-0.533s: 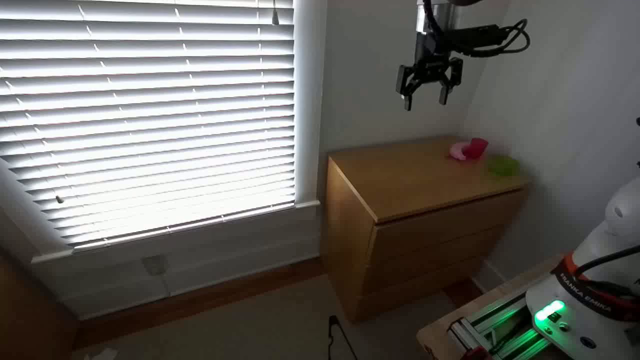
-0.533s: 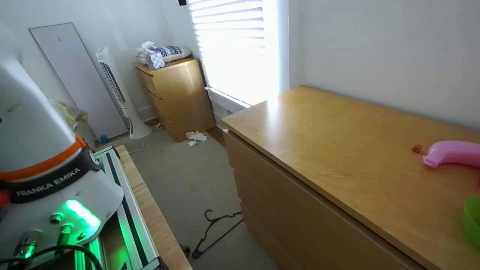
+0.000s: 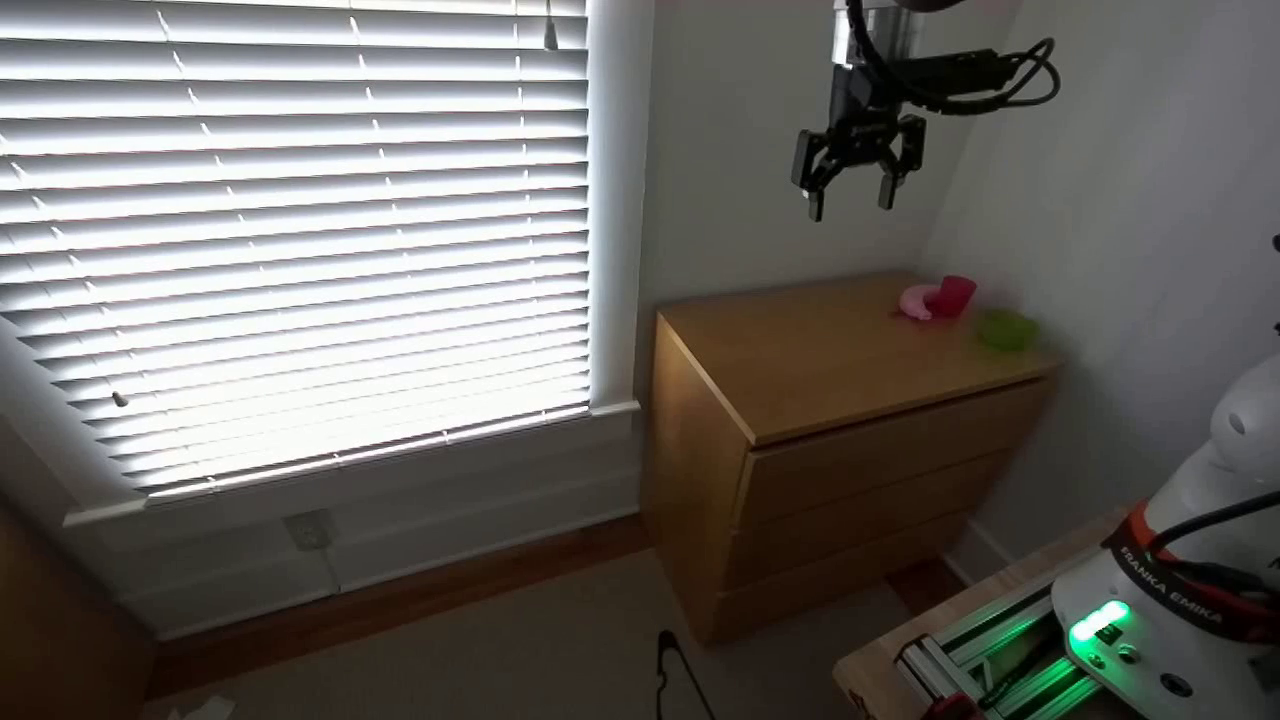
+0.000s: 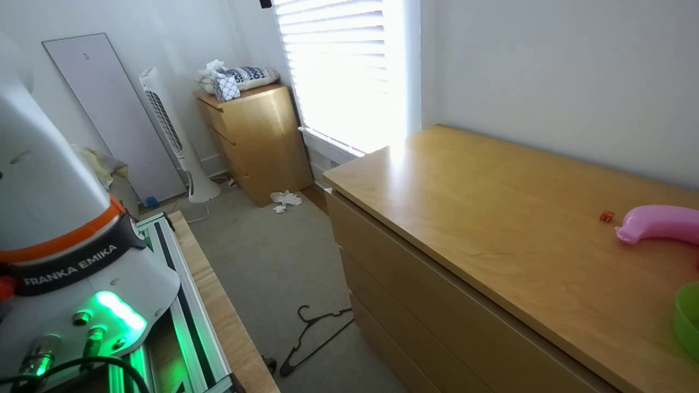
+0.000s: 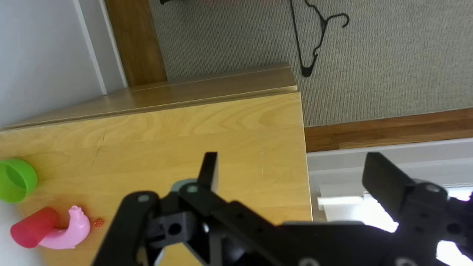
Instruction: Pick up the purple banana and move it to the far left of the counter top
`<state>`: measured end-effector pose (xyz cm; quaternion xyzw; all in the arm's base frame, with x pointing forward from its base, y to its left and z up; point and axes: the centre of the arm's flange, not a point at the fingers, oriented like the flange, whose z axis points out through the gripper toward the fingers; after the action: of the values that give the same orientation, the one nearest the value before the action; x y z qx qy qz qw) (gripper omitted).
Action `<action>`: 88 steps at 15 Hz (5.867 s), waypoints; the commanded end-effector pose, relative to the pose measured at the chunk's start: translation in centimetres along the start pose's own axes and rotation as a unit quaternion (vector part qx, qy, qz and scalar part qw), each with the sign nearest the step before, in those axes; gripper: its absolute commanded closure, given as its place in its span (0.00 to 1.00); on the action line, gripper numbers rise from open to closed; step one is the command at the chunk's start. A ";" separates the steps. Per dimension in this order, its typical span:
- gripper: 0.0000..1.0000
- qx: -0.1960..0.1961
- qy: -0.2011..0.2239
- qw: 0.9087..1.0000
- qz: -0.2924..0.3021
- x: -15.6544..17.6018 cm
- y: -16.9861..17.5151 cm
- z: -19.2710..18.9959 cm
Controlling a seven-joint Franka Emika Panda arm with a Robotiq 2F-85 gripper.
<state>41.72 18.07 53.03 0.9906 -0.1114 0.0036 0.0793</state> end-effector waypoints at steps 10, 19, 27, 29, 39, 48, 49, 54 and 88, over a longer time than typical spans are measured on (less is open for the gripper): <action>0.00 0.023 -0.014 0.999 0.046 2.8 5.8 1.2; 0.00 0.046 0.043 0.995 0.074 8.8 23.4 9.4; 0.00 0.048 0.080 0.990 0.110 11.2 33.6 12.5; 0.00 0.051 0.084 0.988 0.119 11.6 35.5 13.3; 0.00 0.063 0.065 0.991 0.103 14.4 37.3 15.5; 0.00 0.059 0.082 0.995 0.017 21.0 42.1 25.0; 0.00 0.060 0.084 0.995 0.015 21.5 42.5 26.1; 0.00 0.075 0.110 0.991 -0.006 23.4 44.9 31.2; 0.00 0.056 0.110 0.992 -0.015 31.0 47.1 45.1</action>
<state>60.00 -40.12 18.01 0.9898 -0.0793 0.1128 0.0350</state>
